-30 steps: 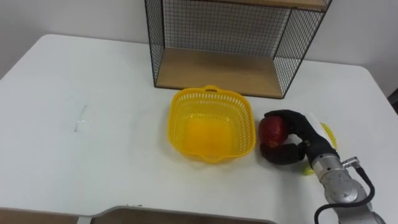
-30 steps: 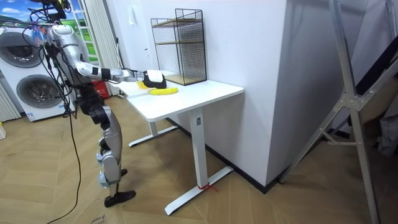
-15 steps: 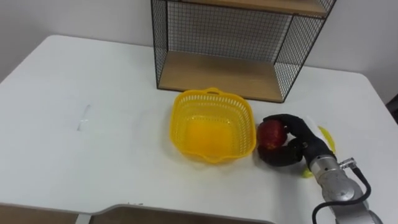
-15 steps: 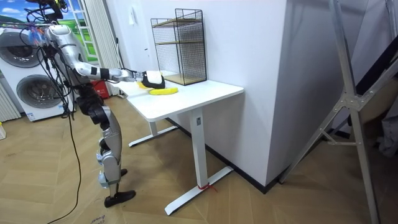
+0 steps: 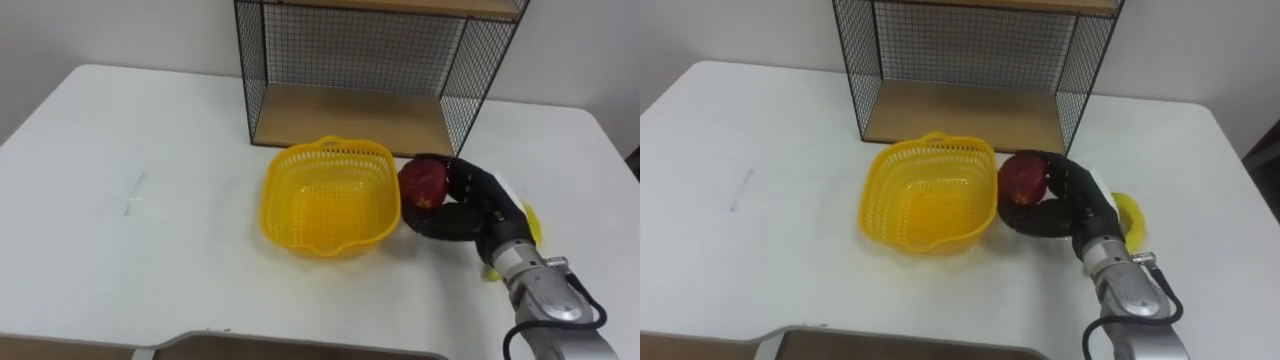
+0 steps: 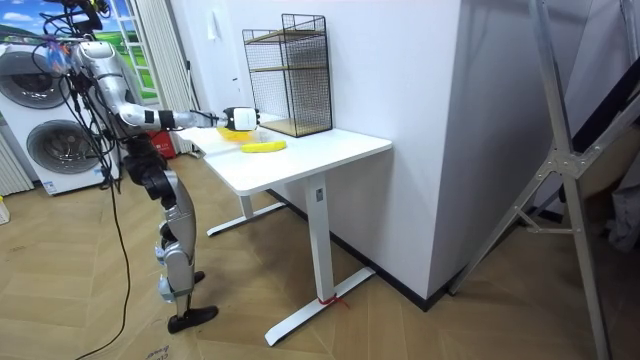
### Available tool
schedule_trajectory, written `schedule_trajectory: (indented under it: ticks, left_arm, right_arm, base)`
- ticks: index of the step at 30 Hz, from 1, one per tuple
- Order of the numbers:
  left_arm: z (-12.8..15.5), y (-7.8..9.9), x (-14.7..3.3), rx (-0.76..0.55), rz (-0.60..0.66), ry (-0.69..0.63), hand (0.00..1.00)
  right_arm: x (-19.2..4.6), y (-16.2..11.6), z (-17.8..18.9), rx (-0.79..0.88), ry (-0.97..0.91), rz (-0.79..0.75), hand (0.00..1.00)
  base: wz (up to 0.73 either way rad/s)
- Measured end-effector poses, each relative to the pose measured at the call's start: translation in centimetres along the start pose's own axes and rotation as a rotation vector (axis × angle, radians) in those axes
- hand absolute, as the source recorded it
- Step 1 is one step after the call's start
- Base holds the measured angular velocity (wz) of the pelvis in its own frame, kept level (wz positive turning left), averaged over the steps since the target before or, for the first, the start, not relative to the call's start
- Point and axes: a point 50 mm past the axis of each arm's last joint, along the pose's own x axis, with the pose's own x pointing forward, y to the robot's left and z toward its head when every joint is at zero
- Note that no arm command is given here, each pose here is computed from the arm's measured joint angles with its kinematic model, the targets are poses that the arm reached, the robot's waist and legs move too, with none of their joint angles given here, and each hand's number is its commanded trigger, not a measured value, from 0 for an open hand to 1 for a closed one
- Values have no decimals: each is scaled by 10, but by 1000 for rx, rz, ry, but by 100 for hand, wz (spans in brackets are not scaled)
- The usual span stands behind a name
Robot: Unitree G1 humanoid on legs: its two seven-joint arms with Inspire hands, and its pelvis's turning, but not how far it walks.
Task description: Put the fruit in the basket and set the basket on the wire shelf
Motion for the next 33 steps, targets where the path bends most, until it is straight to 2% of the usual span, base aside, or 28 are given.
schedule_trajectory:
  ticks: [10, 22, 25, 26, 27, 28, 33]
  left_arm:
    - [-2, -14, -2, -15, -33, 10, 0]
    - [2, -13, -1, -13, -28, -2, 0]
    - [5, -10, -1, -12, -23, -10, 0]
    - [6, -9, 0, -12, -20, -13, 0]
    - [7, -9, 0, -11, -19, -15, 0]
    - [9, -8, 0, -10, -16, -20, 0]
    - [21, 0, 2, -6, 3, -58, 0]
  right_arm:
    - [-1, -1, 0, 60, -9, -8, 100]
    - [0, 4, 10, 76, -52, 1, 100]
    - [0, 7, 27, -9, -118, -1, 97]
    - [0, 10, 34, -64, -145, 7, 67]
    - [0, 11, 36, -90, -155, 9, 4]
    - [-1, 14, 38, -141, -166, 20, 0]
    - [0, 26, 35, -299, -147, 66, 0]
  base:
    - [-1]
    - [0]
    - [0]
    - [0]
    - [0]
    - [0]
    - [0]
